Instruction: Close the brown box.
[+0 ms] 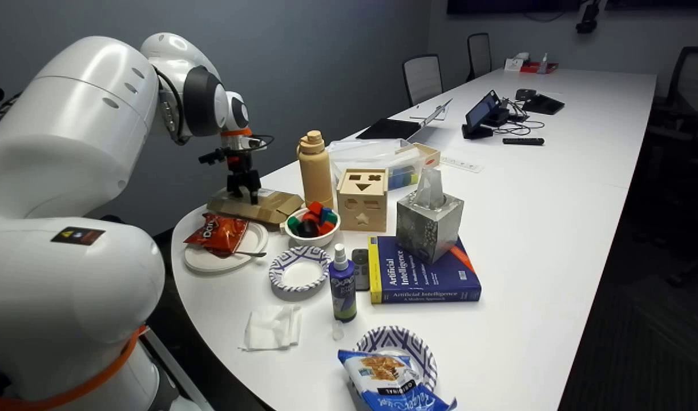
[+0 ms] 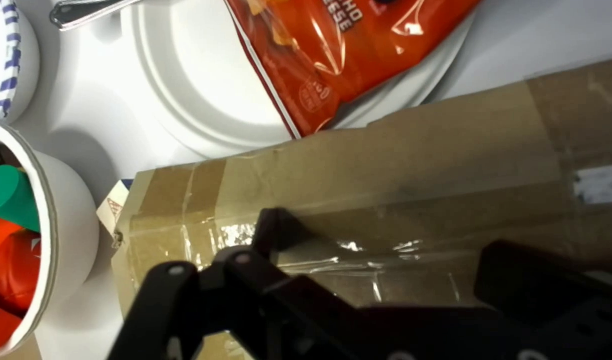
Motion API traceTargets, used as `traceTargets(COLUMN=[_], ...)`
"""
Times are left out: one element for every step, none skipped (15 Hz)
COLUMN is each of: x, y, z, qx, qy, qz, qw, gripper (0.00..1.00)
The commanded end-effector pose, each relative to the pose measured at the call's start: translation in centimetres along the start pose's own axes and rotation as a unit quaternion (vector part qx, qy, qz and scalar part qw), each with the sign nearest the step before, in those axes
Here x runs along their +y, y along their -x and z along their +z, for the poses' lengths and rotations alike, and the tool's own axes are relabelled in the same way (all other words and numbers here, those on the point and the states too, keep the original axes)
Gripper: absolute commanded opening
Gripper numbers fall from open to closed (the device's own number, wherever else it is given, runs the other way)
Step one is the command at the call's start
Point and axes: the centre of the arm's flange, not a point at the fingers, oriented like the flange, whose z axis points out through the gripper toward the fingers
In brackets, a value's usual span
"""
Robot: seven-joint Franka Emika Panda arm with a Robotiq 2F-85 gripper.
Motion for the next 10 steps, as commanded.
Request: traceTargets(x=[-1.5, -1.4, -1.5, -1.4, -1.4, -1.3, -1.2, -1.0, -0.8, -0.5], y=[0.3, 0.5, 0.7, 0.8, 0.9, 1.0, 1.1, 1.1, 1.2, 1.2], z=[6.6, 7.0, 7.3, 7.5, 7.6, 7.6, 7.6, 7.6, 7.7, 7.7], qx=[-0.004, -0.004, -0.005, -0.007, -0.005, -0.003, 0.000, 0.001, 0.005, 0.007], qy=[-0.038, -0.042, -0.049, -0.053, -0.064, -0.074, -0.085, -0.090, -0.096, -0.097], qz=[-0.010, -0.009, -0.011, -0.009, -0.007, -0.005, 0.000, 0.001, 0.003, 0.004], qw=[0.9992, 0.9991, 0.9987, 0.9985, 0.9979, 0.9973, 0.9964, 0.9960, 0.9953, 0.9953], gripper=[1.00, 1.00, 1.00, 1.00, 1.00, 1.00, 1.00, 1.00, 1.00, 1.00])
